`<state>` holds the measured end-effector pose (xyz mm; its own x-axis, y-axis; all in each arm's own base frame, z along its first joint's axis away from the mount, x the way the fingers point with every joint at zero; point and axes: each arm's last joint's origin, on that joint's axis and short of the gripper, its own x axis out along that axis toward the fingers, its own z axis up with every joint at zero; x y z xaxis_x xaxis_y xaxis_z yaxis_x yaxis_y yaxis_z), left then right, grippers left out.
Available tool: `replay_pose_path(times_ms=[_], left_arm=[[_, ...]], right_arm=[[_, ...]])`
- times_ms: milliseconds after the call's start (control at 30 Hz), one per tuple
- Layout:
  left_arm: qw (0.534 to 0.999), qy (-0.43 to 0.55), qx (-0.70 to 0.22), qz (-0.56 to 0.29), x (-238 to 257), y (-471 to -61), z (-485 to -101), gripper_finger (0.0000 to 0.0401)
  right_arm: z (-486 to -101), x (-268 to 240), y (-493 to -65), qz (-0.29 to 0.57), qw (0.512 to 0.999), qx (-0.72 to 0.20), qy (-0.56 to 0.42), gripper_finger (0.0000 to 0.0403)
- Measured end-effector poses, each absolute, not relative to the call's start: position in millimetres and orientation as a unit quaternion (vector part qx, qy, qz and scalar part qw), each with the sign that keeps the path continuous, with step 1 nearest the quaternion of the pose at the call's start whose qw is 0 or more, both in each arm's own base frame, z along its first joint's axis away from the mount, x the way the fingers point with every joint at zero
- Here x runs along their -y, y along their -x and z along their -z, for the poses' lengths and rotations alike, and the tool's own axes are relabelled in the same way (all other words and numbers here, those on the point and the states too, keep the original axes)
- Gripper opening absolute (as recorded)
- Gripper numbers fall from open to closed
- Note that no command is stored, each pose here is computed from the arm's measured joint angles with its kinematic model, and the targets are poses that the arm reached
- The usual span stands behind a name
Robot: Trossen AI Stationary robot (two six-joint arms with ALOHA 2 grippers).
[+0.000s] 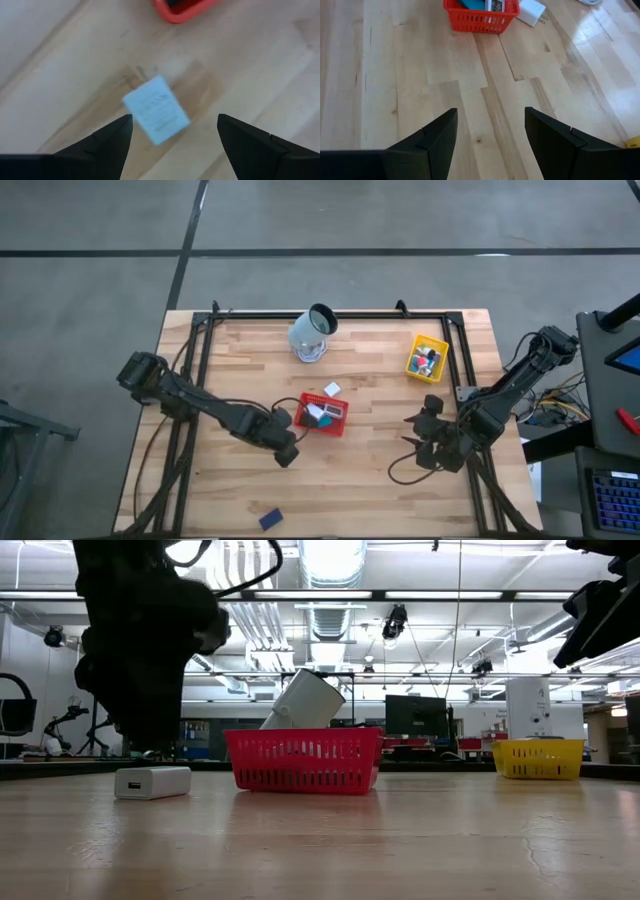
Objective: Pick & Place Office items
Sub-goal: Put the bottom white charger adapter into the yellow basket
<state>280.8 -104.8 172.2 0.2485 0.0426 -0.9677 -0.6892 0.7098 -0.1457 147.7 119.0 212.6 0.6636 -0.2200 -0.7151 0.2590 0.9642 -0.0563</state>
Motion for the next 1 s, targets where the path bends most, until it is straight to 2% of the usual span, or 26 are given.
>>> replay_pose_path(times_ms=[400,1000], left_arm=[[0.718,0.285,-0.571,-0.278,93,-283,-165,0.03],[0.704,0.288,-0.589,-0.273,93,-286,-151,0.0301]], right_arm=[[-212,-120,-147,0.12,0.91,-0.396,-0.013,0.0224],[-213,-120,-147,0.116,0.911,-0.397,-0.006,0.0224]])
